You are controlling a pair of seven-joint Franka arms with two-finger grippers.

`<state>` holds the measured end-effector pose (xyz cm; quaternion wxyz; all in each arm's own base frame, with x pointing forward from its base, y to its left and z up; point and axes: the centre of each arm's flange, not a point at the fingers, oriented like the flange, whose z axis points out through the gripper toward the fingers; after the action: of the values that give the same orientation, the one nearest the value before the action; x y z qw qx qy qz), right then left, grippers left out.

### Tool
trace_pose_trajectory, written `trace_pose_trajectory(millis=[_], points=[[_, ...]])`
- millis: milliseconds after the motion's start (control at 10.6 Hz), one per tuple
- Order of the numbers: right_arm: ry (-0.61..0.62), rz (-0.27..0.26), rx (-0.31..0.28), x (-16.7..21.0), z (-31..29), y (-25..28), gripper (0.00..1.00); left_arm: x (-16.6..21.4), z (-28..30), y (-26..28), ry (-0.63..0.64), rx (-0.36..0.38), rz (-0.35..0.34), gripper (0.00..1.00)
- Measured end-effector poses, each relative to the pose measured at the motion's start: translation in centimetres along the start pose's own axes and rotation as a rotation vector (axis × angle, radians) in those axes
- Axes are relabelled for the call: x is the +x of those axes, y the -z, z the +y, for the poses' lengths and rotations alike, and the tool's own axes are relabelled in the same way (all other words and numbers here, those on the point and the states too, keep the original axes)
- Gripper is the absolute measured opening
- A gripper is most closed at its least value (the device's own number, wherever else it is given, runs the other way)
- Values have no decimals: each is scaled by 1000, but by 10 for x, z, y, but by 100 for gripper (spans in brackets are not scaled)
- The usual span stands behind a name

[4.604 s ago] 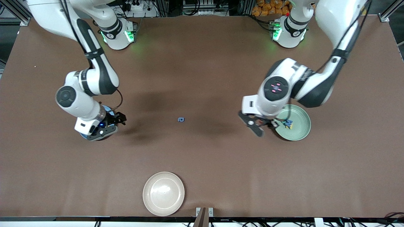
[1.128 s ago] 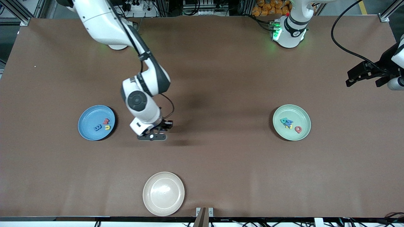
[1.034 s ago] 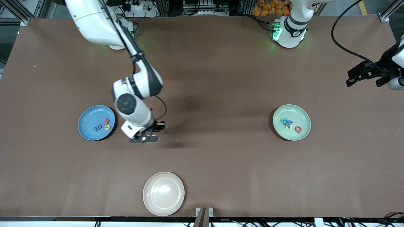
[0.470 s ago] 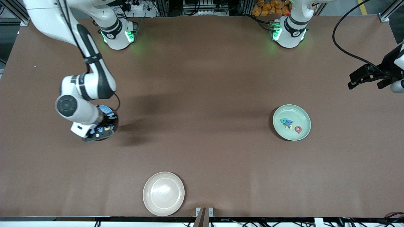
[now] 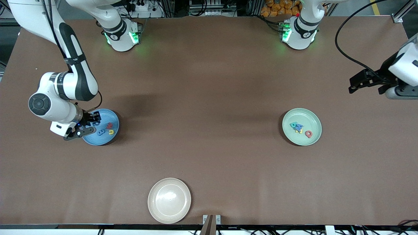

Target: Sort upper and lower case letters into plates

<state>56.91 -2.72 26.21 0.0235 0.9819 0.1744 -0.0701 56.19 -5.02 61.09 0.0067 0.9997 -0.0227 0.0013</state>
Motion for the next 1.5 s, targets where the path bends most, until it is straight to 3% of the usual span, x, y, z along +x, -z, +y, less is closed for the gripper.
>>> trace_pose_trajectory(millis=[282, 470, 846, 1034, 1315, 1503], points=[[-11, 104, -19, -4, 6, 57, 100, -1, 1, 0, -2, 2, 2, 100], [-27, 183, -27, -17, 13, 113, 100, -4, -2, 8, 2, 3, 16, 100], [-55, 224, -25, -23, 31, 236, 100, -7, -2, 17, 1, 3, 29, 100], [-100, 216, -13, -29, 36, 271, 100, -10, -3, 21, 2, 4, 18, 100], [-195, 161, 20, -40, 23, 319, 100, -13, -3, 25, 2, 7, 2, 100], [-211, 165, 21, -47, 15, 351, 100, -13, -4, 28, 1, 24, 2, 100]])
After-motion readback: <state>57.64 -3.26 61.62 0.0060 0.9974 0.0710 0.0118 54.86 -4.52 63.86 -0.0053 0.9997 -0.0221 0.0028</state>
